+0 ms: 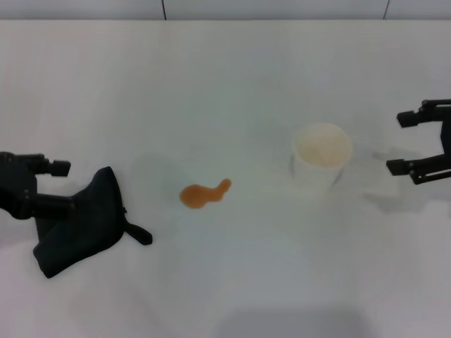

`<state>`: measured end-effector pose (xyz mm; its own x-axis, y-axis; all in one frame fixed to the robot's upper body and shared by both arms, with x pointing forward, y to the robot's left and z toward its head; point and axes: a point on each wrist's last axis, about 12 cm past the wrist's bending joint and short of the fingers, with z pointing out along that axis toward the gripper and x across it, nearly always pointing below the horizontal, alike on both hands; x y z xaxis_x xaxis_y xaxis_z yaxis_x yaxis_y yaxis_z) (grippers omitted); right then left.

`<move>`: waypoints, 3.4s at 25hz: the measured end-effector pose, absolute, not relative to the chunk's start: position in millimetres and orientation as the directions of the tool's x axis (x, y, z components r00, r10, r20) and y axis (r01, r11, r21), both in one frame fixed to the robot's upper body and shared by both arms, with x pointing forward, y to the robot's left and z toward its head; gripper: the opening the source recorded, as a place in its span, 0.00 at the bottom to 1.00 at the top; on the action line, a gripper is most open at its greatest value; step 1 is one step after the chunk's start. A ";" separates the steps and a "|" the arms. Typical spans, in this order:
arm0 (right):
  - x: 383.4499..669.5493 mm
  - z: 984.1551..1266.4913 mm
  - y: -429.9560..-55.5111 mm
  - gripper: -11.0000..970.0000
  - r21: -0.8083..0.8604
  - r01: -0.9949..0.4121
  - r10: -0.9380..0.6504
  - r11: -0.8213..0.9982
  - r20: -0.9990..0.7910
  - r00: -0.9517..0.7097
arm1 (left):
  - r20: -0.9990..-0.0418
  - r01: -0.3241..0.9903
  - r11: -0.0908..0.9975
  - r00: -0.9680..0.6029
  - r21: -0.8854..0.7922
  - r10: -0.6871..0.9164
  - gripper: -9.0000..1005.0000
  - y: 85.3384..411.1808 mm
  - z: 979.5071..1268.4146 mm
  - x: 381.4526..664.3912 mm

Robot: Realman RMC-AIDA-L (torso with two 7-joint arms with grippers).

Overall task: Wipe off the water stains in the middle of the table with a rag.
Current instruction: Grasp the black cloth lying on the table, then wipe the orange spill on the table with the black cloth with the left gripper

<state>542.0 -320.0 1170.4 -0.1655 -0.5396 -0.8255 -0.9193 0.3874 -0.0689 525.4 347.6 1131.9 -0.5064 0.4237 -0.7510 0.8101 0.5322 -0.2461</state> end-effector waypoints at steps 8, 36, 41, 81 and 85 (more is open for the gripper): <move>558.7 1202.7 -269.3 0.87 0.024 -0.962 -0.632 0.273 -0.749 -0.198 | -0.620 0.785 0.530 -0.597 -0.321 0.510 0.89 340.7 1141.6 537.0; 567.7 1194.5 -229.1 0.86 -0.025 -0.973 -0.685 0.229 -0.715 -0.142 | -0.367 0.697 0.651 -0.714 -0.299 0.596 0.77 329.4 1129.2 559.2; 568.2 1194.0 -230.0 0.86 -0.030 -0.971 -0.683 0.236 -0.716 -0.144 | -0.357 0.685 0.666 -0.726 -0.296 0.588 0.67 330.1 1129.1 560.0; 567.2 1190.3 -223.1 0.86 -0.039 -0.974 -0.660 0.223 -0.742 -0.121 | -0.254 0.616 0.741 -0.787 -0.268 0.562 0.08 299.8 1129.9 586.9; 567.2 1190.8 -223.1 0.86 -0.039 -0.974 -0.658 0.223 -0.743 -0.121 | -0.296 0.628 0.742 -0.773 -0.233 0.561 0.06 277.5 1143.9 606.7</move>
<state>567.2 -223.1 1190.8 -0.1207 -0.6580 -0.7433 -0.9740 0.2230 -0.0393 606.7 277.5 1143.9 -0.7729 0.5612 -0.2961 0.6283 0.7422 -0.2334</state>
